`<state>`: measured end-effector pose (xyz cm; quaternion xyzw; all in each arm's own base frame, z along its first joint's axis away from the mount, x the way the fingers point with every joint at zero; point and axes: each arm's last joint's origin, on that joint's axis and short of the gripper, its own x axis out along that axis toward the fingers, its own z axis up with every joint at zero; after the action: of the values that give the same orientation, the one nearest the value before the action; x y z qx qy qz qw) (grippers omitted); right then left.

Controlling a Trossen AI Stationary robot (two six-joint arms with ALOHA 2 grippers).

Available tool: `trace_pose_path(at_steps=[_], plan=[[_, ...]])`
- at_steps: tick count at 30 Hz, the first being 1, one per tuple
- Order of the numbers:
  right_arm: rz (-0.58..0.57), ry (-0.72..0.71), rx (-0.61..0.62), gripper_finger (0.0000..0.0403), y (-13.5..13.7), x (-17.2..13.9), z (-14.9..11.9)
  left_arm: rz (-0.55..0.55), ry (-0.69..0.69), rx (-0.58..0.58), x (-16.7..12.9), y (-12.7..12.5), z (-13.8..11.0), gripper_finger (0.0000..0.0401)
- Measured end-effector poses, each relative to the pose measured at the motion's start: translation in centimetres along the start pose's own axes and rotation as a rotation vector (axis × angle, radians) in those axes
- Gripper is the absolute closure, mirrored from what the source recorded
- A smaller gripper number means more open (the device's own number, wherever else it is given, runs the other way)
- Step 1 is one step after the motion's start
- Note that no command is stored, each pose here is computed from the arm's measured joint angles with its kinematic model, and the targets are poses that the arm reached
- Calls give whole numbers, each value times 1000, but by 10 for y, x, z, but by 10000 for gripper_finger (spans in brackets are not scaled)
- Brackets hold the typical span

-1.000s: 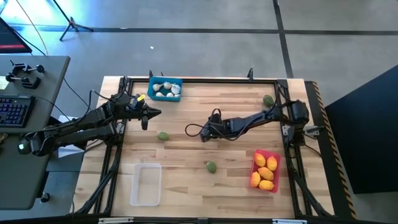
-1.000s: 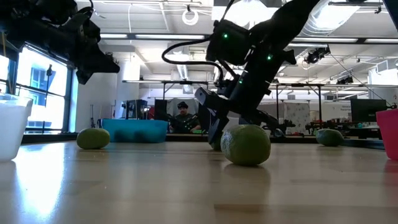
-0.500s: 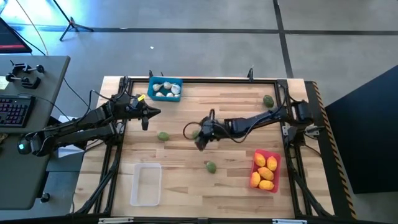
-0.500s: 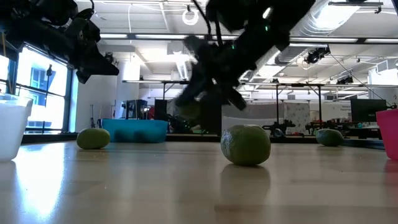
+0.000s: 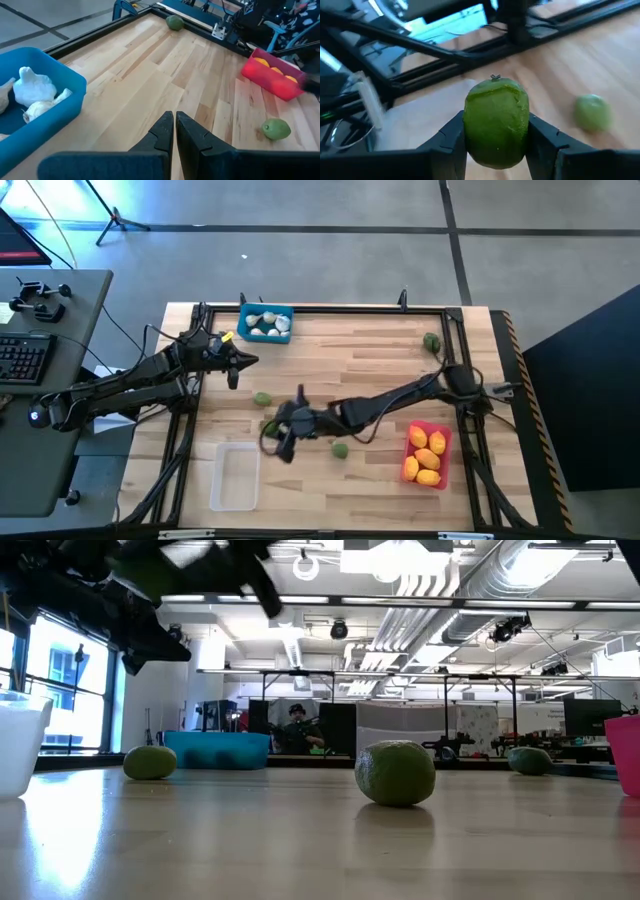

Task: Sort produce into baskets
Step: Put the lime into the transparent bin

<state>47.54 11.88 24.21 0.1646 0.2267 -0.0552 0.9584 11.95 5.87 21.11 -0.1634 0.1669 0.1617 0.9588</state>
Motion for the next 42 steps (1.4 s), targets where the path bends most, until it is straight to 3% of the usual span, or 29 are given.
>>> trace_pose_path(at_steps=[5,17,29,42], plan=[[17,39,-26,270,27,27,2,0,-2,28,0,0,0,394],[69,50,-64,270,38,82,-7,8,-5,36,0,0,0,394],[115,92,-53,266,32,97,-21,9,-4,21,0,0,0,394],[121,130,-81,215,26,106,-32,9,-4,17,0,0,0,394]])
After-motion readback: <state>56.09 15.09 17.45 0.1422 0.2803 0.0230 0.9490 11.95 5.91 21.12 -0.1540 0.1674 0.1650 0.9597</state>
